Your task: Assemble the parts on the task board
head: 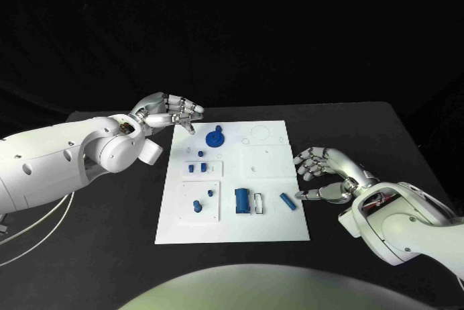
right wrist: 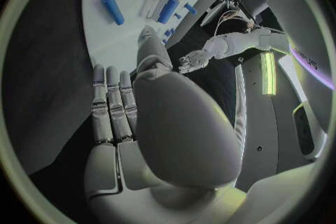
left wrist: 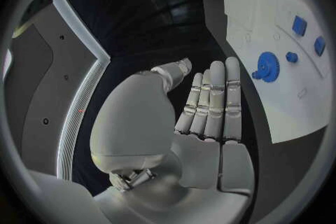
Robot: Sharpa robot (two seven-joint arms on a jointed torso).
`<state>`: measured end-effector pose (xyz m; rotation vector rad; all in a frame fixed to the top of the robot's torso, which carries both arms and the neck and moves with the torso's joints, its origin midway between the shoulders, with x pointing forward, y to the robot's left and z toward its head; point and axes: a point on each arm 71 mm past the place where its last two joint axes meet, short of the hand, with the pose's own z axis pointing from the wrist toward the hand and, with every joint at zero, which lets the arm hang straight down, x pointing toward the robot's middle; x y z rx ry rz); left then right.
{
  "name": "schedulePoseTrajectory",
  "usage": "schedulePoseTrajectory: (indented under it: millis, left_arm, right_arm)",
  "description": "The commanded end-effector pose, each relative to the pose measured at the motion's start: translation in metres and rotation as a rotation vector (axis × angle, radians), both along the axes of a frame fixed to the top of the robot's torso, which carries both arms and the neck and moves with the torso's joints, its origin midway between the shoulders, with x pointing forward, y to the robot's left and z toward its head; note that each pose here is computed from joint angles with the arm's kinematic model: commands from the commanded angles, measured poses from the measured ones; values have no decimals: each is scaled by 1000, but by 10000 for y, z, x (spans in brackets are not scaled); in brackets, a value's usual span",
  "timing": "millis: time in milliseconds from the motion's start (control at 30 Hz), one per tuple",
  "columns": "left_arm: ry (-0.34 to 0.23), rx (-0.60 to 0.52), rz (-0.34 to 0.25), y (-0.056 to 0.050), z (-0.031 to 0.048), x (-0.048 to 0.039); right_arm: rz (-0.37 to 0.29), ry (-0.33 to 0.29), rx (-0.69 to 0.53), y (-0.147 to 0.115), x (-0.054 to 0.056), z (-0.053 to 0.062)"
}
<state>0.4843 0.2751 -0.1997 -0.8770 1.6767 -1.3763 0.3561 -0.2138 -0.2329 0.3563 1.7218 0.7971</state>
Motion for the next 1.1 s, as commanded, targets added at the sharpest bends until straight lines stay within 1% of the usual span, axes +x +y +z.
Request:
schedulePoseTrajectory:
  millis: [33,167,367,533,733,833,1000,1100]
  left_arm:
    - [-2,-5,-13,-25,6,-2]
    - [-2,-5,-14,-27,5,-1]
    - [-1,-5,-14,-27,0,1]
    - [0,-5,-15,-29,-5,0]
    - [0,-6,-17,-35,-7,-3]
    - [-1,-6,-18,-37,-7,-4]
    - [-3,-8,-19,-41,-4,-6]
    - [-4,-9,-20,-45,-3,-7]
  right_arm:
    - [28,-64,-22,27,-6,36]
    - [11,-33,-56,-2,6,-3]
    - [36,23,-152,-13,18,-87]
    - [89,22,-231,37,9,-124]
    - [138,15,-305,117,-16,-182]
    - [143,12,-328,157,-33,-215]
    - [131,1,-362,206,-37,-244]
    - [125,8,-387,220,-32,-264]
